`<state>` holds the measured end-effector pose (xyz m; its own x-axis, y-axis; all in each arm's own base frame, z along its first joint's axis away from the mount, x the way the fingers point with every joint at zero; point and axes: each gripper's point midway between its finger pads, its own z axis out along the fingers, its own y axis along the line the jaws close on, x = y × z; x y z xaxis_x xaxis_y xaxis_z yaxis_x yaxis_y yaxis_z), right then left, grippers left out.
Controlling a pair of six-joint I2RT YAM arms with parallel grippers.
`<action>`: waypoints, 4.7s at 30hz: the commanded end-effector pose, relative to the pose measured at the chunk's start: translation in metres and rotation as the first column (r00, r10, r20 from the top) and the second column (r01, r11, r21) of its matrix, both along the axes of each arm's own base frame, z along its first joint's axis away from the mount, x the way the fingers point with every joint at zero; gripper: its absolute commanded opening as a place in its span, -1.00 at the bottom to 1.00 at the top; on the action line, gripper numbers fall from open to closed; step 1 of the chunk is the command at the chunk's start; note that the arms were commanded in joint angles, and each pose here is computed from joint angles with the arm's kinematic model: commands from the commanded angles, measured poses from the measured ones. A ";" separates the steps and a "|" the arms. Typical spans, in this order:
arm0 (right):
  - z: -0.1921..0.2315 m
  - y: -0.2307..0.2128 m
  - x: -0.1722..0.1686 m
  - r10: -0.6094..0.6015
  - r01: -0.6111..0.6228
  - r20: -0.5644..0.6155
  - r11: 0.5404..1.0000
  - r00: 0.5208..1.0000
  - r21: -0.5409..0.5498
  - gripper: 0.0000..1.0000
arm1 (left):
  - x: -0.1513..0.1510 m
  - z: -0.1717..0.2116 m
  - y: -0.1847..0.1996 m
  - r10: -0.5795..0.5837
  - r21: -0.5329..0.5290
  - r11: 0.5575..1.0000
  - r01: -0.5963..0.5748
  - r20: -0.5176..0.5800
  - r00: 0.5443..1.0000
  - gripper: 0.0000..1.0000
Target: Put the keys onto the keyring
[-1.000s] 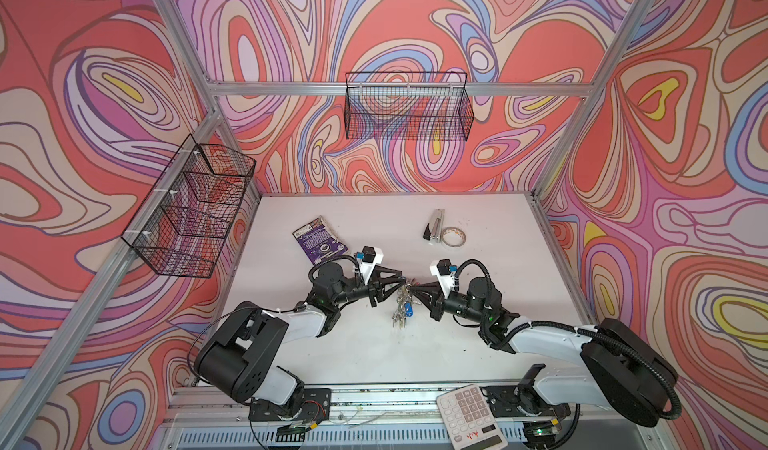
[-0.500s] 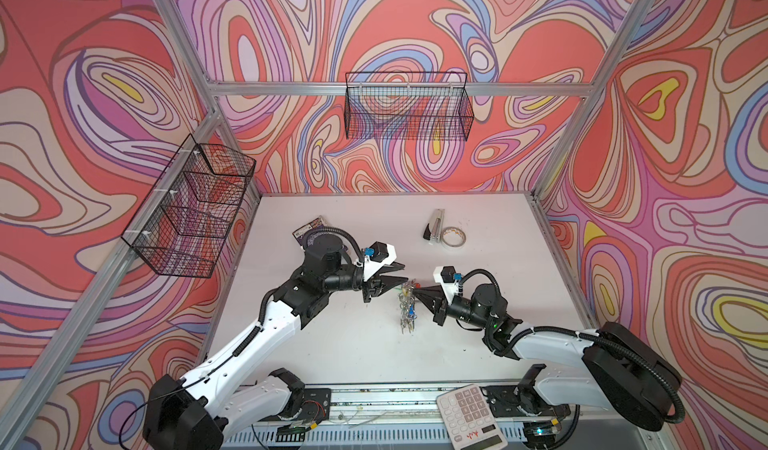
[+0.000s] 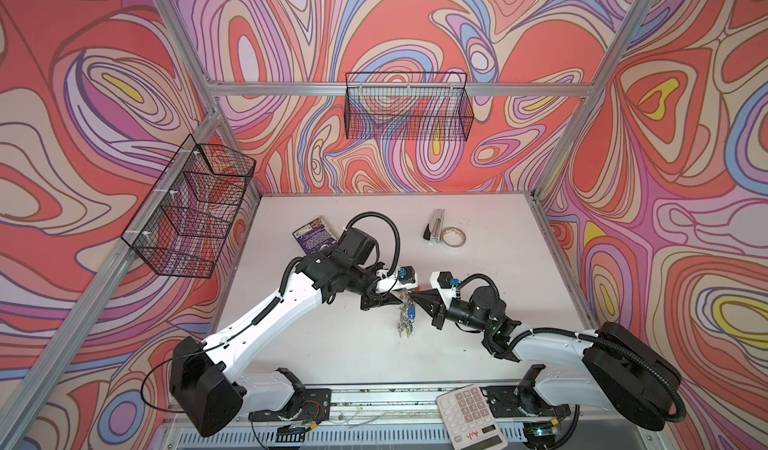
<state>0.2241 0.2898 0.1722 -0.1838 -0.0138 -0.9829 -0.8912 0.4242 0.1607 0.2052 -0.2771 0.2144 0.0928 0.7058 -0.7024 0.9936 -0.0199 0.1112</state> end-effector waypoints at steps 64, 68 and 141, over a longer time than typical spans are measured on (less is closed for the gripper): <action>0.022 0.002 -0.004 0.000 -0.003 0.089 1.000 0.996 0.029 -0.94 | 0.012 -0.042 -0.019 0.006 0.039 0.999 -0.004 -0.074 0.997 -1.00; 0.025 -0.002 -0.002 -0.028 0.025 0.095 0.999 0.995 0.035 -0.77 | 0.013 -0.038 -0.020 0.035 0.010 0.999 -0.034 -0.070 0.997 -1.00; -0.001 0.006 0.034 -0.152 0.154 -0.175 0.988 0.973 -0.007 -0.11 | 0.047 -0.041 -0.017 0.418 -0.623 0.629 -0.465 -0.233 0.878 -1.00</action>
<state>0.2592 0.2890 0.1647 -0.3537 0.0258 -0.9350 -0.7565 0.5800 0.3022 0.2548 -0.2935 0.1703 -0.1839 0.0525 -0.9815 0.8609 0.4906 -0.1350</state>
